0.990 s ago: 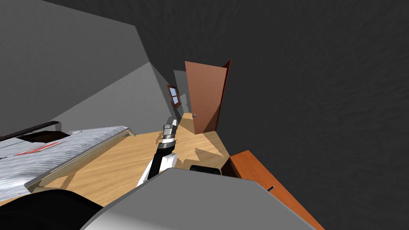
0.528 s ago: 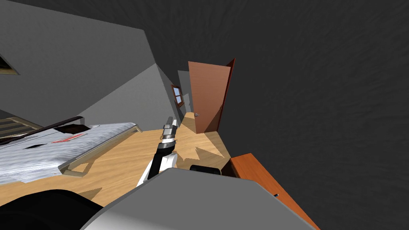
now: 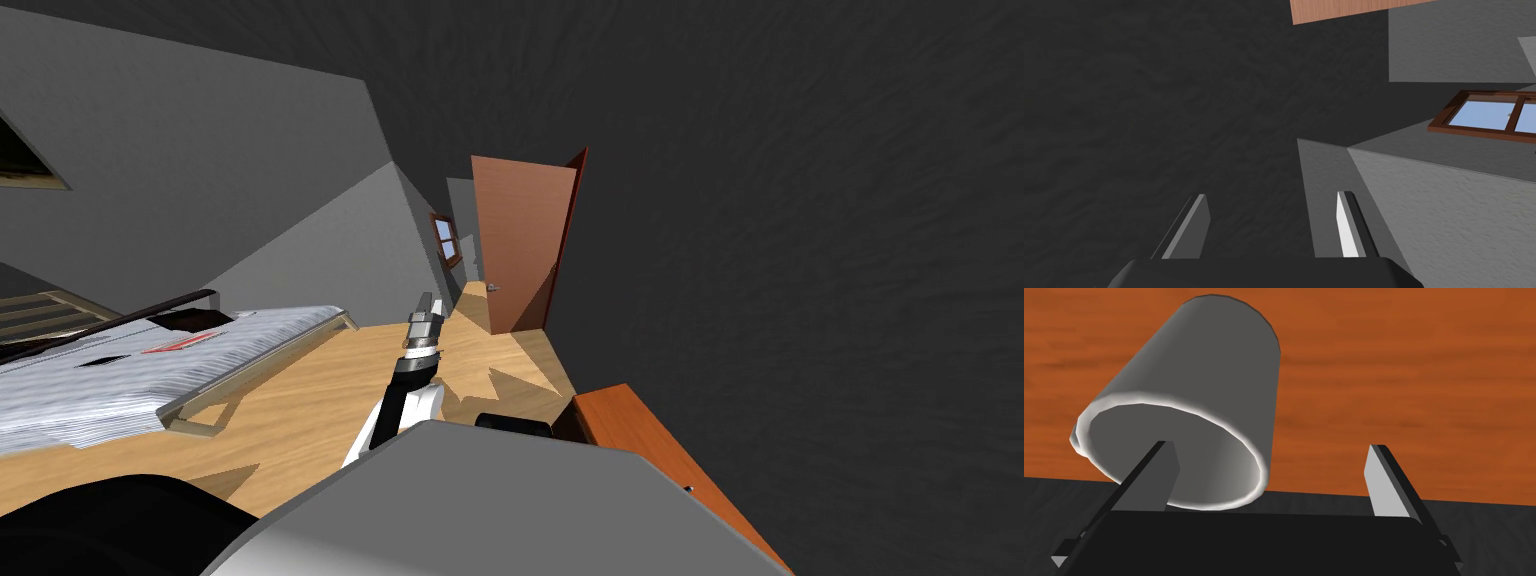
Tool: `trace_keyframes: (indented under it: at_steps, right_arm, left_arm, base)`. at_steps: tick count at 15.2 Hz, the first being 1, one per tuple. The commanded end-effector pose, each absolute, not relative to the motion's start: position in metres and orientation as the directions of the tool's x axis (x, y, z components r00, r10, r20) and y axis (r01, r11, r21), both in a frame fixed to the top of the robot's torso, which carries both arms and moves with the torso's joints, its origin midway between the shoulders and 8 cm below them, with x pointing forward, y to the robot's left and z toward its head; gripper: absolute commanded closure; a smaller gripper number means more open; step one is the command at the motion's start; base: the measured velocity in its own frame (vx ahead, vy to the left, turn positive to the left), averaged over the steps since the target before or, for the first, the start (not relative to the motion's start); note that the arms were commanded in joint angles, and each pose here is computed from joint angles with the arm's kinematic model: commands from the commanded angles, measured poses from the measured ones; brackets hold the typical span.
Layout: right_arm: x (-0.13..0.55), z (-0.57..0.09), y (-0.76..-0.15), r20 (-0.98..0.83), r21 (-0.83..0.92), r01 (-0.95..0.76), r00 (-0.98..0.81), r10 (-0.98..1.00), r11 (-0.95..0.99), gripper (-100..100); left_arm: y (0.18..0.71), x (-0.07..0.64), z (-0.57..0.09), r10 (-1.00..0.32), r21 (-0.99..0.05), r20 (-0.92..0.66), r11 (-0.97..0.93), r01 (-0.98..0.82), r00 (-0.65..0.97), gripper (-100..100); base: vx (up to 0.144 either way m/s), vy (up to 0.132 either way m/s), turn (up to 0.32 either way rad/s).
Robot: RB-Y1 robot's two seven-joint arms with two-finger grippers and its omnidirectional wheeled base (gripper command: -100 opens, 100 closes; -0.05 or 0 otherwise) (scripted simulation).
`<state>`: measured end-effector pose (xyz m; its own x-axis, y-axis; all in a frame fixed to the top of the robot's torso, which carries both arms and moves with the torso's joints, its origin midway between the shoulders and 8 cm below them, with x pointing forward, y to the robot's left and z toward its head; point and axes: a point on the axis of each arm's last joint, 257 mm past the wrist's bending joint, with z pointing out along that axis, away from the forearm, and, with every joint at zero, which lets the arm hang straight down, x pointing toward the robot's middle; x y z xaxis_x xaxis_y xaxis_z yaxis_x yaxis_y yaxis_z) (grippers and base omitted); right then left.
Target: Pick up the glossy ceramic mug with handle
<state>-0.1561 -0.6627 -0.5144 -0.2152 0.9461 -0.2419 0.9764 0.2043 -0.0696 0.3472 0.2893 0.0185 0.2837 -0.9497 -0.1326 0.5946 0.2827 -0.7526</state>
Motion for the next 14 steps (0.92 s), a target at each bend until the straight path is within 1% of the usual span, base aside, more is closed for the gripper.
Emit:
trace_keyframes:
  at_steps: [1,3,6,7,11,12,13,14]
  right_arm:
    - [-0.157,-0.516,-0.662,-0.242,-0.071,0.976,-0.217,0.946,0.206,-100]
    - [-0.160,-0.526,-0.652,-0.241,-0.073,0.976,-0.217,0.946,0.206,-100]
    - [-0.159,-0.525,-0.653,-0.243,-0.073,0.976,-0.216,0.946,0.204,-100]
    - [-0.160,-0.525,-0.653,-0.242,-0.073,0.976,-0.217,0.946,0.205,100]
    - [-0.157,-0.526,-0.650,-0.233,-0.063,0.977,-0.213,0.949,0.204,100]
    - [-0.156,-0.514,-0.664,-0.242,-0.070,0.976,-0.217,0.946,0.206,100]
    - [-0.156,-0.514,-0.664,-0.242,-0.070,0.976,-0.217,0.946,0.206,100]
    - [-0.140,-0.525,-0.648,-0.212,-0.033,0.974,-0.225,0.951,0.223,100]
  left_arm:
    - [0.289,0.347,0.018,-0.950,-0.753,-0.133,0.283,0.595,0.284,0]
    - [0.289,0.347,0.018,-0.950,-0.753,-0.133,0.283,0.595,0.284,0]
    - [0.289,0.347,0.018,-0.950,-0.753,-0.133,0.283,0.595,0.284,0]
    - [0.289,0.347,0.018,-0.950,-0.753,-0.133,0.283,0.595,0.284,0]
    - [0.289,0.347,0.019,-0.950,-0.753,-0.132,0.283,0.595,0.284,0]
    - [0.289,0.347,0.019,-0.950,-0.753,-0.132,0.283,0.595,0.284,0]
    - [0.289,0.347,0.018,-0.950,-0.753,-0.132,0.282,0.595,0.284,0]
    - [0.289,0.347,0.019,-0.950,-0.753,-0.132,0.282,0.595,0.284,0]
  base:
    - [0.010,-0.039,0.006]
    - [0.013,-0.058,-0.002]
    - [0.009,-0.032,0.003]
    - [0.002,-0.007,0.002]
    - [0.000,-0.003,-0.005]
    - [-0.017,0.059,0.012]
    - [-0.030,0.094,0.007]
    - [-0.025,0.075,-0.019]
